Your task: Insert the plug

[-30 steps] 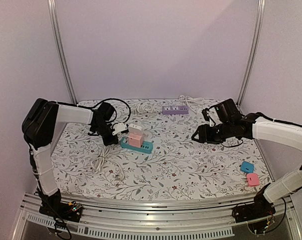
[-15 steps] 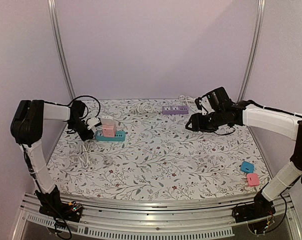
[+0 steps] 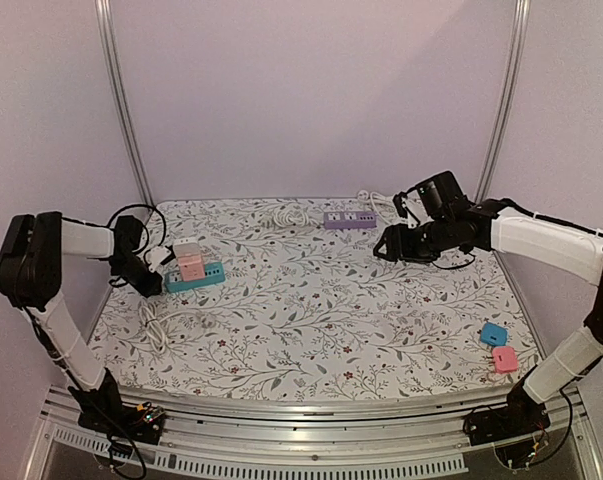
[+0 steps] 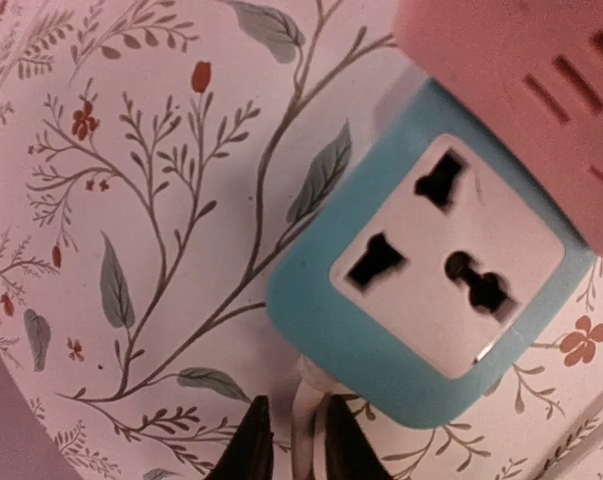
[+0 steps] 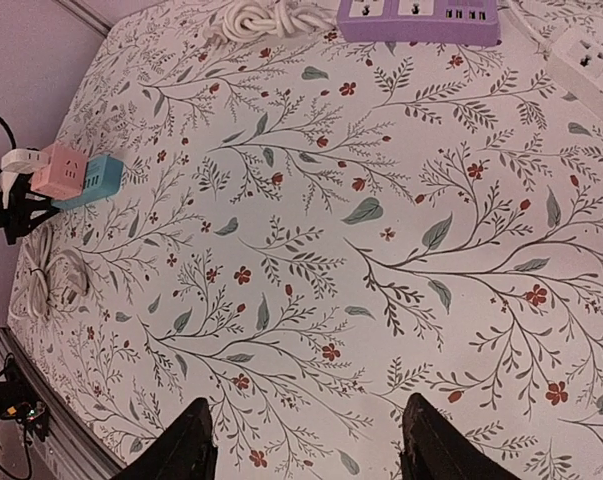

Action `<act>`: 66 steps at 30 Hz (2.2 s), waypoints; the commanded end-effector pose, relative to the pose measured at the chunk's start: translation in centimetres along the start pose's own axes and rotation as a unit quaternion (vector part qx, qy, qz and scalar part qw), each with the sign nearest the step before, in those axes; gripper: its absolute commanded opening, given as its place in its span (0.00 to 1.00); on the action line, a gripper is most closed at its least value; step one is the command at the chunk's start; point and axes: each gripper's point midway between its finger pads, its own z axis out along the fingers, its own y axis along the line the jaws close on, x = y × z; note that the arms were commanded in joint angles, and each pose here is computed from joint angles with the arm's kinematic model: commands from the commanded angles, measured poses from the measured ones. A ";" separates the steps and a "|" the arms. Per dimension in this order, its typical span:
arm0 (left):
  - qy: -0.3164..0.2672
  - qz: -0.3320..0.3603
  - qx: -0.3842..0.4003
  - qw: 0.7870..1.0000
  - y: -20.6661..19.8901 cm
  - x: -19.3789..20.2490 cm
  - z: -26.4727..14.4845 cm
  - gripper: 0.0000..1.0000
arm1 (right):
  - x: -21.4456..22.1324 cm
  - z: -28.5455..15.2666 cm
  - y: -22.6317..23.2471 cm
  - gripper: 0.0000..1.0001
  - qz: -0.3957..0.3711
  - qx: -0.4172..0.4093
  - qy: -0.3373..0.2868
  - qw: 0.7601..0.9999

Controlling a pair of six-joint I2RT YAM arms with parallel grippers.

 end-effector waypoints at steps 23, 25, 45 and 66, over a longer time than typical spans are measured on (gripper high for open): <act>-0.018 0.025 -0.015 0.999 2.7 2.0 -13.3 0.99 | -12.5 6.2 -21.0 0.99 -0.149 0.193 0.132 0.961; -0.033 0.011 -0.013 0.999 2.3 1.3 -15.3 0.99 | -10.8 8.7 -22.3 0.99 -0.179 0.180 0.174 0.952; -0.113 0.028 -0.020 0.993 -1.3 -1.8 -23.0 0.99 | -5.7 13.3 -28.1 0.71 -0.223 0.158 0.285 0.919; -0.236 0.058 0.011 0.970 -6.0 -3.9 -31.7 0.99 | 16.9 4.1 -3.6 0.27 -0.396 0.030 0.354 0.847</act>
